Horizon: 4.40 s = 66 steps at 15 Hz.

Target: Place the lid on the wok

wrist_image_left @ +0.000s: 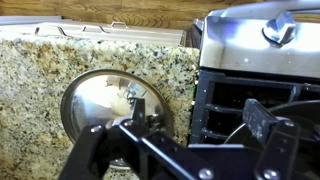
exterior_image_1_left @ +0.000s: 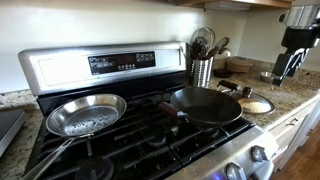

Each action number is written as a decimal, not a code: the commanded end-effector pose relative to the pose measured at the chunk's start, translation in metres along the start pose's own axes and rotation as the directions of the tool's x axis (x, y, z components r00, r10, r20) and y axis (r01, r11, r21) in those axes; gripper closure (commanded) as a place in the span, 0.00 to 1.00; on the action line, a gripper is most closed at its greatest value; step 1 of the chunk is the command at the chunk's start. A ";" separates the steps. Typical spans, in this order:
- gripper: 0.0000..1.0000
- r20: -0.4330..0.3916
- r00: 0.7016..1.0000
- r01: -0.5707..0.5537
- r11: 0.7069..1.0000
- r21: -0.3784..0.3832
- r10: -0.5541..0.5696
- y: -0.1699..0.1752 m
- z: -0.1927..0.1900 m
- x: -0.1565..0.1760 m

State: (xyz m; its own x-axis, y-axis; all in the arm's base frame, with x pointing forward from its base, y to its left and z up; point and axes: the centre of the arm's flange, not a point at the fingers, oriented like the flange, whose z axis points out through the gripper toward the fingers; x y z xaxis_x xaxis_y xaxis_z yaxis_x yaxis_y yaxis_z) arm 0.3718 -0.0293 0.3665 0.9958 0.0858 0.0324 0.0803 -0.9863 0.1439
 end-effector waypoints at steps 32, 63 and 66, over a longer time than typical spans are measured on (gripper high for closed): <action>0.00 -0.111 0.993 0.053 0.997 0.062 -0.045 0.171 0.168 0.144; 0.35 -0.016 1.000 -0.012 0.991 0.132 0.014 0.158 0.176 0.141; 0.63 -0.014 1.000 -0.014 0.993 0.121 0.016 0.161 0.176 0.138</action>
State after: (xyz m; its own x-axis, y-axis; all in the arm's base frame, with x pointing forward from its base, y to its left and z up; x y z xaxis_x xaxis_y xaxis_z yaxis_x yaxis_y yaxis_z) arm 0.5341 -0.1931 0.2160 0.9952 0.0811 0.0550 0.0795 -0.9964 0.0301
